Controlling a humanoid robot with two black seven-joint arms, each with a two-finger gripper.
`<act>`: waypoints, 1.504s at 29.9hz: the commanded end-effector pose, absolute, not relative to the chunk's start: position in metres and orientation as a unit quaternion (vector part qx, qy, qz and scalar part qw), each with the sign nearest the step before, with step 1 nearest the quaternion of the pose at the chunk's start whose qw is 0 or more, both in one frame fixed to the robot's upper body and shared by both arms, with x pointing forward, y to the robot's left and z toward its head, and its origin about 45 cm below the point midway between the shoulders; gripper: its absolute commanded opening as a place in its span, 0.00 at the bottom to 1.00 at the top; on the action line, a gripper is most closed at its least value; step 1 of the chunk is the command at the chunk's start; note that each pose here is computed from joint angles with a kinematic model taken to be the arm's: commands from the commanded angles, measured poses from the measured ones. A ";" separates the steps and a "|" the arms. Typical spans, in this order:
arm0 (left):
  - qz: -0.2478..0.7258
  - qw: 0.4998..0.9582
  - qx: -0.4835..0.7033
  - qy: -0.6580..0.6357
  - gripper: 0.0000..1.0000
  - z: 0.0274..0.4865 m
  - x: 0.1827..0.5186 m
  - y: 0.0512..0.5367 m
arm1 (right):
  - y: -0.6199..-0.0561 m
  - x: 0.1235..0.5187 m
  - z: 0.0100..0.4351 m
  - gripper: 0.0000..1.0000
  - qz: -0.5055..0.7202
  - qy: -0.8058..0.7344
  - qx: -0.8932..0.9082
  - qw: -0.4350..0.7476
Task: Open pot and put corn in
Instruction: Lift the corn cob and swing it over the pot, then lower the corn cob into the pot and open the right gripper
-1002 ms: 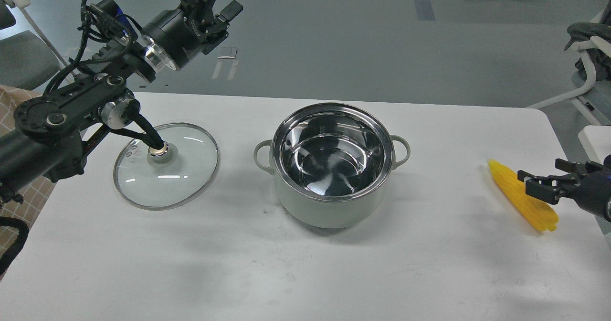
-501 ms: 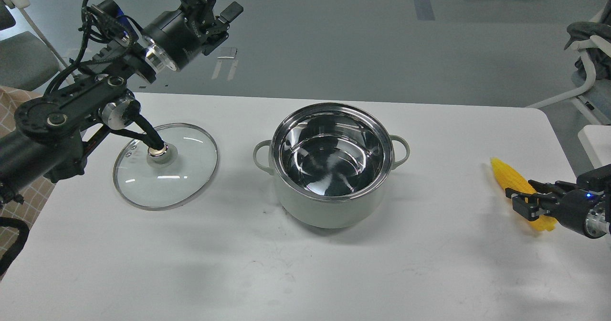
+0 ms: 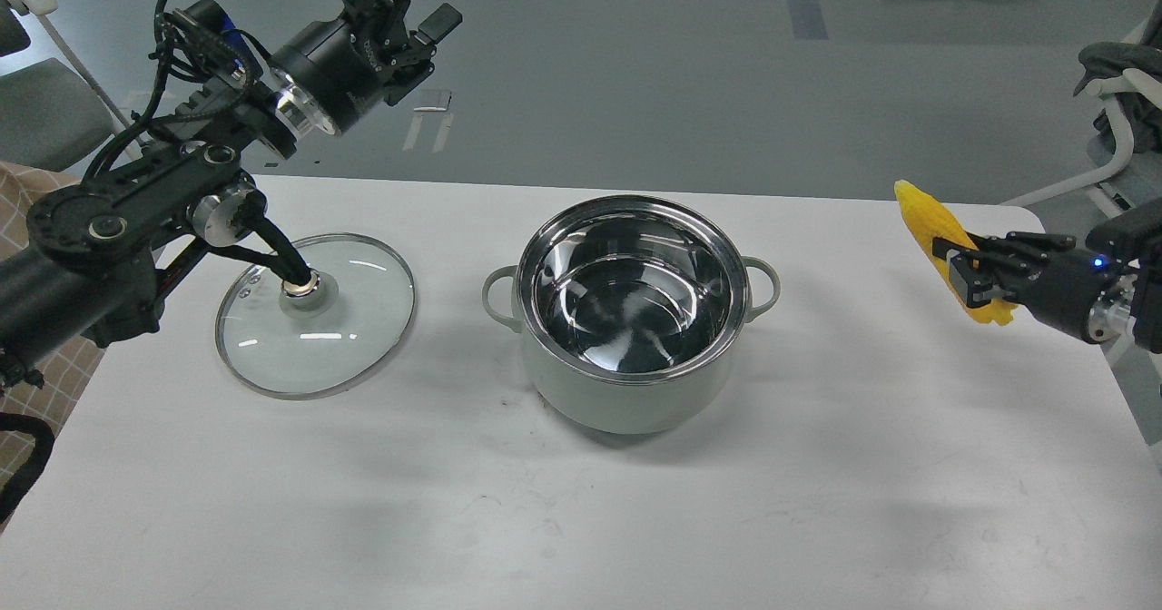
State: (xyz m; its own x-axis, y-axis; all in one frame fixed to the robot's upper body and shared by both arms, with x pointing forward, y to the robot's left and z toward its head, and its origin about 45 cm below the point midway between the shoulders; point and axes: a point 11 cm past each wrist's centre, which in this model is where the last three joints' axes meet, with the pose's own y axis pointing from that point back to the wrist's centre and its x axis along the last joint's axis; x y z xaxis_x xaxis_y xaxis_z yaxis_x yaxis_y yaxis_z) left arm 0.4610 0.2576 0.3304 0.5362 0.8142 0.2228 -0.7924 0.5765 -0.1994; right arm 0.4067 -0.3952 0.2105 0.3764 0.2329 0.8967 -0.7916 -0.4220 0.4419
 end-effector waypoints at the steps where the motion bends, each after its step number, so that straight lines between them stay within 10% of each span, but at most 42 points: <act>1: 0.459 0.876 -0.036 -0.147 0.95 0.330 0.461 0.258 | -0.362 0.433 0.261 0.12 0.555 -0.214 0.662 0.456; 14: 0.458 0.876 -0.034 -0.146 0.95 0.328 0.461 0.257 | -0.202 0.467 0.339 0.13 0.636 -0.114 0.678 0.350; 45: 0.460 0.875 -0.034 -0.146 0.95 0.328 0.460 0.260 | -0.115 0.416 0.237 0.17 0.589 0.091 0.715 0.366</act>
State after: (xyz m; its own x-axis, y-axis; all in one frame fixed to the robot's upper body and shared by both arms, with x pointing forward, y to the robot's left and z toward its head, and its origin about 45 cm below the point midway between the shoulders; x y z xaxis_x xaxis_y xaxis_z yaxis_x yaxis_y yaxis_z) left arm 0.4607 0.2597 0.3291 0.5352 0.8141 0.2251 -0.7943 0.5758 -0.1938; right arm 0.4144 -0.1194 0.2430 0.2853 0.5595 0.7782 -0.3008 -0.7186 0.6270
